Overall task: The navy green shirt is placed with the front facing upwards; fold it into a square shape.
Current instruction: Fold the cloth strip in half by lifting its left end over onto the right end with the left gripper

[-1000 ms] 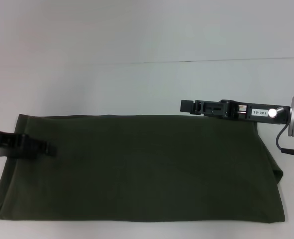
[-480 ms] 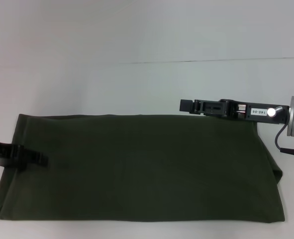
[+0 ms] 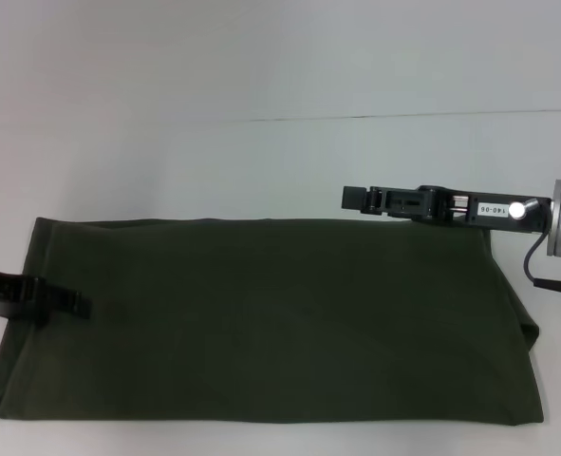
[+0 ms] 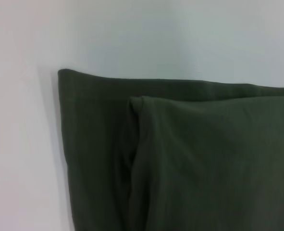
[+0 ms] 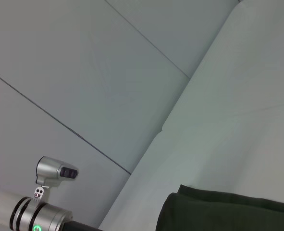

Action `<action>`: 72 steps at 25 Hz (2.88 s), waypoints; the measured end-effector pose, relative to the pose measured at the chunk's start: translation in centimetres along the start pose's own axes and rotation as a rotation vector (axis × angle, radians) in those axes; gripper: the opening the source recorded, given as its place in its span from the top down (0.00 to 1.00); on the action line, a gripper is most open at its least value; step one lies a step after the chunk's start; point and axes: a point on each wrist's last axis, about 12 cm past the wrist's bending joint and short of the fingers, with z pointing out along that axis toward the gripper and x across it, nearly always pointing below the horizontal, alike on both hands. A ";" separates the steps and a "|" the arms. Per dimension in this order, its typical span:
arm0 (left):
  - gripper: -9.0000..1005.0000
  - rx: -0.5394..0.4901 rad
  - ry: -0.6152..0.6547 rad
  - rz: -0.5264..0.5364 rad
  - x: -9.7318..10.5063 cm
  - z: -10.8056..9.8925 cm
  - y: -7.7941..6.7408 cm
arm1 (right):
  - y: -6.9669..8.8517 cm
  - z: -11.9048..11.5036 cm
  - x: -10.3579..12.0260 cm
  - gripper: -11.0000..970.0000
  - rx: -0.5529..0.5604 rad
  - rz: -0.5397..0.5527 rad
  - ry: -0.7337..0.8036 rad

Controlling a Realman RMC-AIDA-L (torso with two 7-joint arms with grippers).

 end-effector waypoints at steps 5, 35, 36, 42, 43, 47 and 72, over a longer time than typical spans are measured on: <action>0.25 0.004 -0.008 0.003 -0.3 -0.4 -0.1 | 0.0 0.0 0.0 0.20 0.000 0.002 0.000; 0.25 -0.141 0.004 -0.012 0.0 -2.1 1.8 | -0.1 -0.1 -0.1 0.20 0.006 0.010 -0.001; 0.25 -0.141 0.004 -0.012 0.0 -2.0 1.8 | -0.1 -0.1 -0.1 0.20 0.007 0.009 -0.001; 0.25 -0.129 0.012 -0.013 0.2 -1.7 1.6 | -0.1 -0.1 -0.2 0.20 0.007 0.008 -0.001; 0.25 -0.125 0.016 -0.013 0.2 -1.5 1.5 | -0.1 -0.1 -0.2 0.20 0.007 0.008 -0.001; 0.25 -0.116 0.024 -0.010 0.2 -1.2 1.3 | -0.1 -0.1 -0.2 0.20 0.007 0.008 -0.002; 0.25 -0.160 0.032 -0.003 0.2 -1.1 1.7 | -0.1 0.2 -0.4 0.20 0.013 -0.001 0.005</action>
